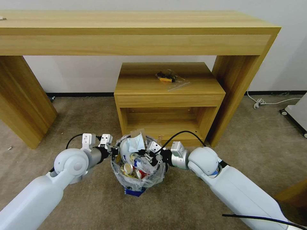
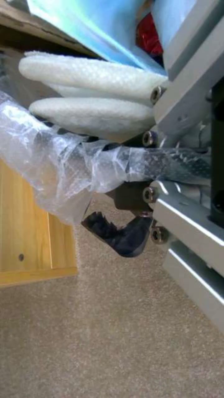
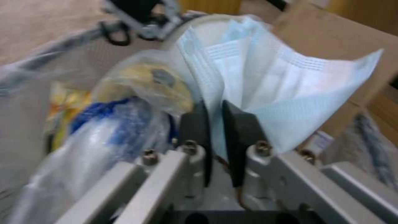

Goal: Pick up the trash bin and place the garbage on the floor into it.

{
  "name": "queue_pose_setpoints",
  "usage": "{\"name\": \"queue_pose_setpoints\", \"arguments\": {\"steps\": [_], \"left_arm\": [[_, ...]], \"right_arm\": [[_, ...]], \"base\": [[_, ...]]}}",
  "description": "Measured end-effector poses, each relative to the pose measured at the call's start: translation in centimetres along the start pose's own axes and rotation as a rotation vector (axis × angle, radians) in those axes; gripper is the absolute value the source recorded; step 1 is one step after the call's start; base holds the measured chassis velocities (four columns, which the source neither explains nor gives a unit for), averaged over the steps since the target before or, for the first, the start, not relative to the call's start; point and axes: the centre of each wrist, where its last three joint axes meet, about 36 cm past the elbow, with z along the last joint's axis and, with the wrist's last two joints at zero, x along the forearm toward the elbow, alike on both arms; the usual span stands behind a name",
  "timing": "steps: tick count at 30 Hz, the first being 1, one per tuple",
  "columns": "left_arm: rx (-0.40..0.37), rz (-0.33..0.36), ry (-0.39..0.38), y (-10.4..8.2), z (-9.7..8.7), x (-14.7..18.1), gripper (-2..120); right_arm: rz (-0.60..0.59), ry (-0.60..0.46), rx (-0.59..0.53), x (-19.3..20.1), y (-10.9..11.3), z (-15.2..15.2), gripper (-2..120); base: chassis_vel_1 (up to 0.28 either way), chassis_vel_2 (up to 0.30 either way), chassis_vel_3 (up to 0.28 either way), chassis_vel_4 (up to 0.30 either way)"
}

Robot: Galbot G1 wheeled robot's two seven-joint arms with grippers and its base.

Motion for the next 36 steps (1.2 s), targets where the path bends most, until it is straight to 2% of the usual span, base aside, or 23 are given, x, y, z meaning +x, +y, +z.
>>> {"name": "queue_pose_setpoints", "arguments": {"steps": [2,3,6,9,11,12,15,16,17,20,21,25,36], "left_arm": [[0.003,-0.002,0.001,0.1,0.1,0.0,0],[0.003,-0.002,0.001,0.1,0.1,0.0,0],[0.006,-0.001,0.001,0.0,0.2,0.1,0],[0.005,0.004,-0.002,-0.1,0.2,0.1,0],[0.004,0.007,-0.004,-0.3,0.1,0.2,0],[0.004,0.007,-0.004,-0.3,0.1,0.2,0],[0.003,0.008,-0.003,-0.4,0.4,0.4,0],[0.003,0.008,-0.003,-0.4,0.4,0.4,0],[0.004,0.005,-0.003,-0.3,0.4,0.5,0],[0.004,0.002,-0.004,-0.2,0.3,0.6,0],[0.004,0.001,-0.006,-0.1,0.3,0.6,0],[0.008,-0.010,-0.004,0.3,0.3,0.5,0],[0.015,-0.016,0.001,0.6,0.4,0.3,0]], "right_arm": [[0.023,-0.013,-0.038,0.1,0.0,0.1,25],[0.023,-0.013,-0.038,0.1,0.0,0.1,25],[0.025,-0.004,-0.079,0.0,0.1,0.4,41],[0.015,0.011,-0.102,-0.3,0.3,0.7,48],[0.007,0.027,-0.141,-0.8,0.6,1.0,60],[0.007,0.027,-0.141,-0.8,0.6,1.0,60],[0.004,0.038,-0.183,-1.4,0.9,1.1,75],[0.004,0.038,-0.183,-1.4,0.9,1.1,75],[0.012,0.032,-0.188,-1.5,1.0,0.8,82],[0.022,0.020,-0.192,-1.3,1.0,0.3,89],[0.039,0.000,-0.193,-0.8,0.9,-0.7,96],[0.051,-0.021,-0.184,0.4,1.0,-2.0,100],[0.058,-0.051,-0.178,2.2,1.5,-3.1,100]], "base": [[0.000,0.000,0.000,0.000],[0.000,0.000,0.000,0.000],[0.000,0.000,0.000,0.000],[0.000,0.000,0.000,0.000],[0.000,0.000,0.000,0.000],[0.000,0.000,0.000,0.000],[0.000,0.000,0.000,0.000],[0.000,0.000,0.000,0.000],[0.000,0.000,0.000,0.000],[0.000,0.000,0.000,0.000],[0.000,0.000,0.000,0.000],[0.000,0.000,0.000,0.000],[0.000,0.000,0.000,0.000]]}}
